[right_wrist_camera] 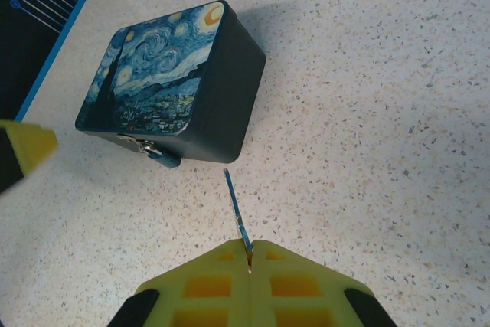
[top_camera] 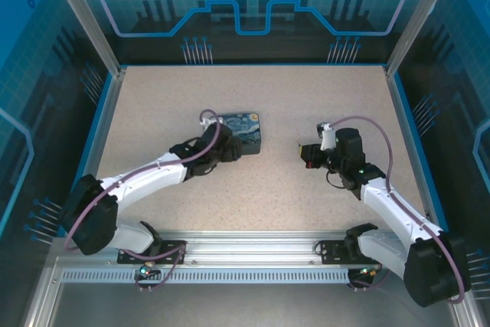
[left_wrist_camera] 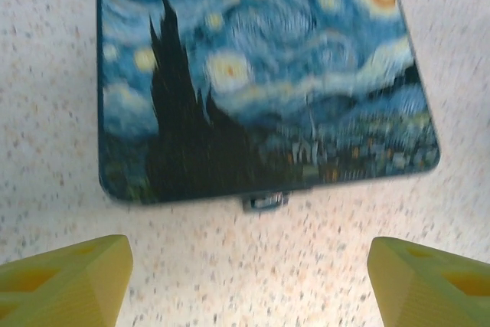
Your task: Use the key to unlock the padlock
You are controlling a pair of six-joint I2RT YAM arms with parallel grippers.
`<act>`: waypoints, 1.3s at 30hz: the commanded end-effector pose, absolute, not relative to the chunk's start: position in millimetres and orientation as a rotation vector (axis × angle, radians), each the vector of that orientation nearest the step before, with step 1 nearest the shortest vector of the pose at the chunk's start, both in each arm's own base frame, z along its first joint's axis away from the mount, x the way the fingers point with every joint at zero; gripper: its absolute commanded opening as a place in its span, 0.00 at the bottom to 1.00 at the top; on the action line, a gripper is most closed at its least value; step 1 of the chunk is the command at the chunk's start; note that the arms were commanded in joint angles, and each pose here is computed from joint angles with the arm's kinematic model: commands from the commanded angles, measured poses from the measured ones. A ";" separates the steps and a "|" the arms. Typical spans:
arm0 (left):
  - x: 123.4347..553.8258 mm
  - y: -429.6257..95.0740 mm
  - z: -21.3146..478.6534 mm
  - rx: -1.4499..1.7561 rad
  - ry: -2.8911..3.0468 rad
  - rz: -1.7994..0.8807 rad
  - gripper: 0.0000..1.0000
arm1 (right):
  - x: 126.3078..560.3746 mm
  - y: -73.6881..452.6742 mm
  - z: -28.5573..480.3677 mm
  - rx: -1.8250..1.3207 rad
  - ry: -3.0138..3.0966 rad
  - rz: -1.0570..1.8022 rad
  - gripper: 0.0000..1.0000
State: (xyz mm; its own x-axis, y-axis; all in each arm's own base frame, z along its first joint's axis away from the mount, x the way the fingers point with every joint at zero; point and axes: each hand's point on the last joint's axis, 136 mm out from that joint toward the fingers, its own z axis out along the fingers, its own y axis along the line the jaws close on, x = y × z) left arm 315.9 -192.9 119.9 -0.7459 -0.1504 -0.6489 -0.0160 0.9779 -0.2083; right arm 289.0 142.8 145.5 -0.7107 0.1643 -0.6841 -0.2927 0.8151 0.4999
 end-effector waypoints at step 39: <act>357.0 -221.5 41.7 -0.077 2.366 -0.030 0.52 | 286.8 125.3 156.0 -0.006 2.131 0.718 0.00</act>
